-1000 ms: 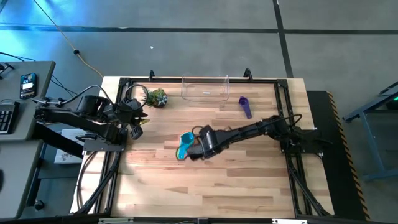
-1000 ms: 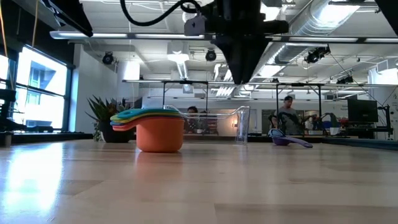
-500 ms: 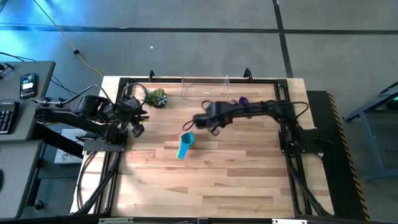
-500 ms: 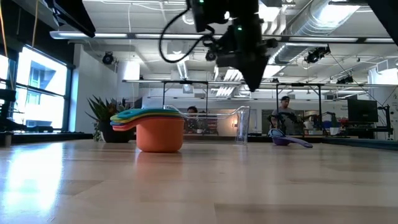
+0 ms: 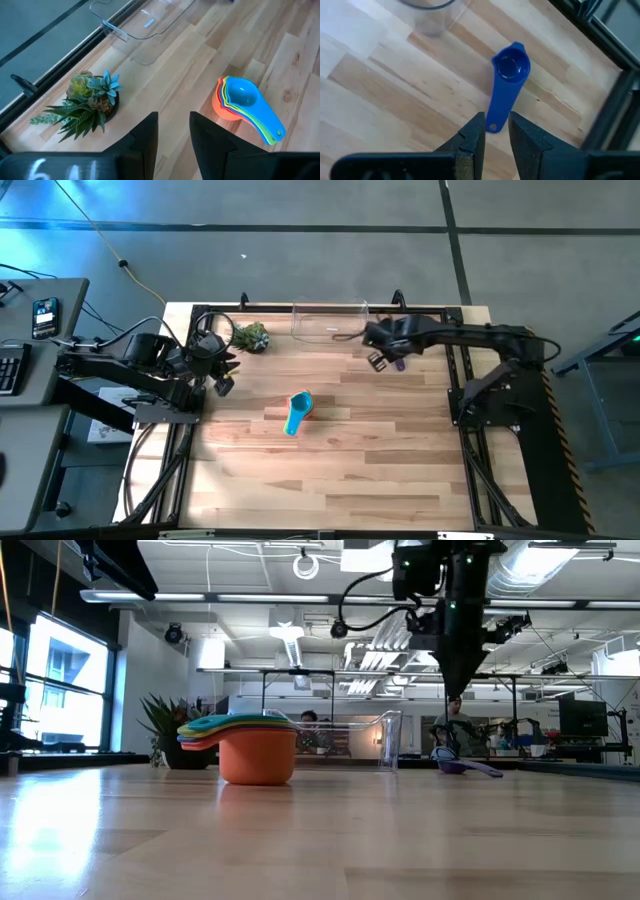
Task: Nest measuring cups in basket
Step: Stack the violet measuring cup on top of the light blue measuring cup
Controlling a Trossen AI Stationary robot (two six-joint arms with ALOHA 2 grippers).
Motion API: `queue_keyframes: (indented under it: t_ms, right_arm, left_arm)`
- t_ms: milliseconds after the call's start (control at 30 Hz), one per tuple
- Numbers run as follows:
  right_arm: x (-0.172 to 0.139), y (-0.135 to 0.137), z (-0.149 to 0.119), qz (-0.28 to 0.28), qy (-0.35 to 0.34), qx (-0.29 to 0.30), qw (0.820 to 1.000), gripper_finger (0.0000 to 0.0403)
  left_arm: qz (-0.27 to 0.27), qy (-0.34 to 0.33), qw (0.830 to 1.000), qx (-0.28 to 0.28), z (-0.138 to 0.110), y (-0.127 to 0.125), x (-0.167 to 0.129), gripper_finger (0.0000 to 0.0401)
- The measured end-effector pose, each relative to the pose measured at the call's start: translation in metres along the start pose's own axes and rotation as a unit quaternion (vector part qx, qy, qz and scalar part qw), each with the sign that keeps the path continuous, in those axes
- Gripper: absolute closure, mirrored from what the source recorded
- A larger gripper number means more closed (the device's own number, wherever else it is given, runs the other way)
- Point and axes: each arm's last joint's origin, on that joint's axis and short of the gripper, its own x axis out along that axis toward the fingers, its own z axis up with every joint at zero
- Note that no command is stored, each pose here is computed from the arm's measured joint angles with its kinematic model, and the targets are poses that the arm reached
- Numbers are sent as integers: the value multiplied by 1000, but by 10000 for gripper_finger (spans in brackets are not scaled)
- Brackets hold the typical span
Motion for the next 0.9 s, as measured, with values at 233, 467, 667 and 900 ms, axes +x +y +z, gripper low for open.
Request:
queue_keyframes:
  t_ms: [233, 467, 667, 900]
  right_arm:
    - [23, -29, 10, 57, -14, -7, 998, 301]
    - [45, -43, 23, 83, -40, -21, 996, 268]
    - [65, -49, 17, 98, -36, -18, 994, 267]
    - [82, -51, 13, 117, -65, -25, 991, 268]
  left_arm:
    - [8, -5, 1000, -30, 0, 0, 0, 297]
    - [13, -9, 998, -53, 0, 1, 0, 298]
    - [18, -12, 997, -69, 1, 1, 0, 298]
    - [18, -13, 997, -80, 1, 1, 0, 297]
